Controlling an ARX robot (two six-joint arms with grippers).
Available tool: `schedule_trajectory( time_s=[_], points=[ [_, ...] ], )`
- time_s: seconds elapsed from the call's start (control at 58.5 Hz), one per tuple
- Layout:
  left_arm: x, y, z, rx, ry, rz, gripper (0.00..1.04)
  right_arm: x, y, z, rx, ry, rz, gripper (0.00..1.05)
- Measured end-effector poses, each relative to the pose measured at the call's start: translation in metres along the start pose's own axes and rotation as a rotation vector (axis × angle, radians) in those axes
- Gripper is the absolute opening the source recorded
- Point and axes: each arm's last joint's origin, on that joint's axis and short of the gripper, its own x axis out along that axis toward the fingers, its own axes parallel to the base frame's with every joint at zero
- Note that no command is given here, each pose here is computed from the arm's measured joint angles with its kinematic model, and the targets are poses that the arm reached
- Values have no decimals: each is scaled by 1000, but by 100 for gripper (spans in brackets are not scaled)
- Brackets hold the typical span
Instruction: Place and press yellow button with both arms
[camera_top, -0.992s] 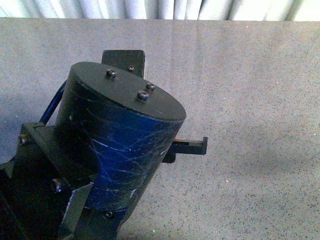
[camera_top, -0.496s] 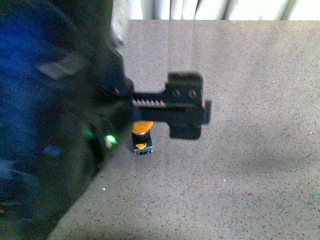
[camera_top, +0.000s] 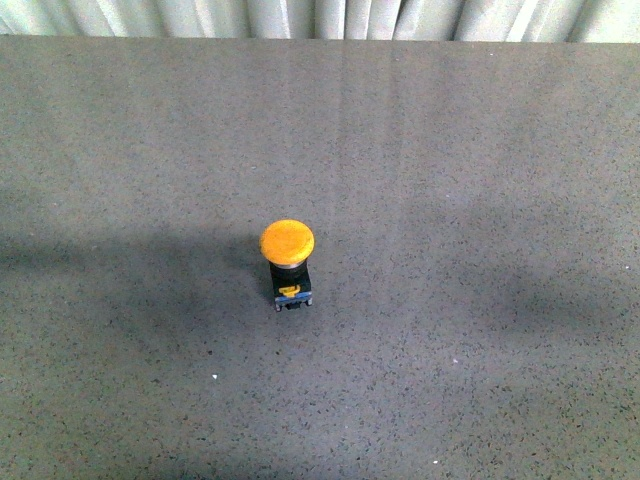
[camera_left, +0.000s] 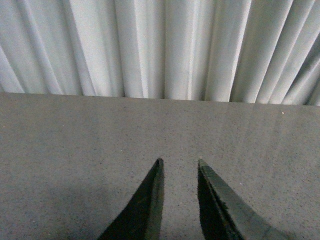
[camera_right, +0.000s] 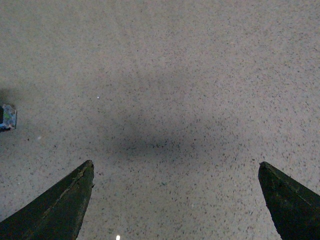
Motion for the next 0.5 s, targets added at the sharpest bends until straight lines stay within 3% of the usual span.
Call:
schedule_trajectory(
  time_s=[0.086, 0.24, 0.496],
  points=[
    [-7, 6, 1, 0, -4, 4, 1, 30, 16, 32, -113, -33, 95, 96],
    [-16, 12, 2, 7, -7, 1, 1, 82, 69, 59, -347, -68, 362, 96],
    [-28, 26, 5, 7, -17, 12, 1, 141, 146, 55, -649, -33, 630, 96]
  ],
)
